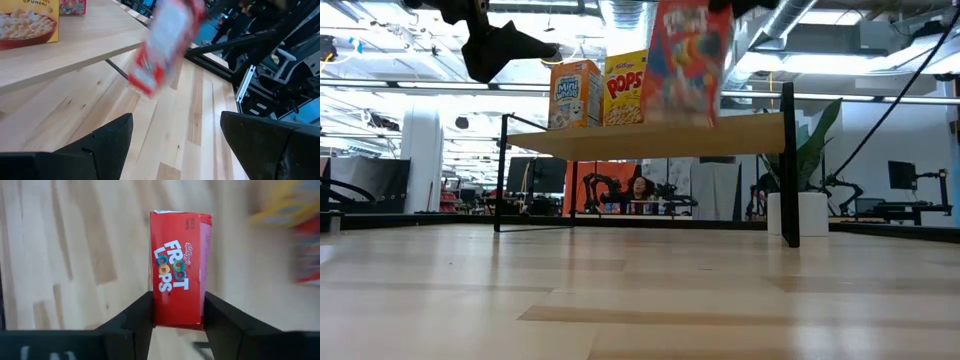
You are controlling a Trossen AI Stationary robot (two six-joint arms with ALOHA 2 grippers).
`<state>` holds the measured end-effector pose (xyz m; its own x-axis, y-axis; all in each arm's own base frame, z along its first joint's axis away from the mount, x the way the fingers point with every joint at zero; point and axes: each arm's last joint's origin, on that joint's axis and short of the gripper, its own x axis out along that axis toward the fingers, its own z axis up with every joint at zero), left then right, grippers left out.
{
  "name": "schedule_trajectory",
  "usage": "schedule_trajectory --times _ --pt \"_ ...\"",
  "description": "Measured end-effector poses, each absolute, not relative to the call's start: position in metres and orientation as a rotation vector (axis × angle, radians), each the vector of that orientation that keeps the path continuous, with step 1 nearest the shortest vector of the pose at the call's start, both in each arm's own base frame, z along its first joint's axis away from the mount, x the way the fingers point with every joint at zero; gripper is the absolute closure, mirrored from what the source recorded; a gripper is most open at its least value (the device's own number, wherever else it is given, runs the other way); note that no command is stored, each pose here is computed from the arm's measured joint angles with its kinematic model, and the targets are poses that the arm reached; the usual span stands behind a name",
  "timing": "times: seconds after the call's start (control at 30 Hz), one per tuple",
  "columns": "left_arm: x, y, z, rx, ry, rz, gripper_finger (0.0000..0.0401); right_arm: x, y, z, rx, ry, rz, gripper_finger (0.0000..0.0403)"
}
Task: Stack cereal on shelf
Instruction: Put the red cereal box aligned with the other red cereal box on the shelf
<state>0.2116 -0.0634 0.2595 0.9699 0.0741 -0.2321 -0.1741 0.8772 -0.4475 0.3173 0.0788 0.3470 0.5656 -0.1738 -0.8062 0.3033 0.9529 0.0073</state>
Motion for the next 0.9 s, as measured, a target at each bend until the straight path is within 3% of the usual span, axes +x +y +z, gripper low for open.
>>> schedule_trajectory --times 0.37,0.9 --pt "0.212 -0.063 0.26 -0.508 0.202 0.157 0.0108 0.291 -0.003 0.408 0.245 0.852 -0.489 0.024" --pt "0.21 -0.061 0.256 -0.515 0.23 0.199 0.0108 0.317 -0.007 0.379 0.164 0.996 -0.459 0.0237"
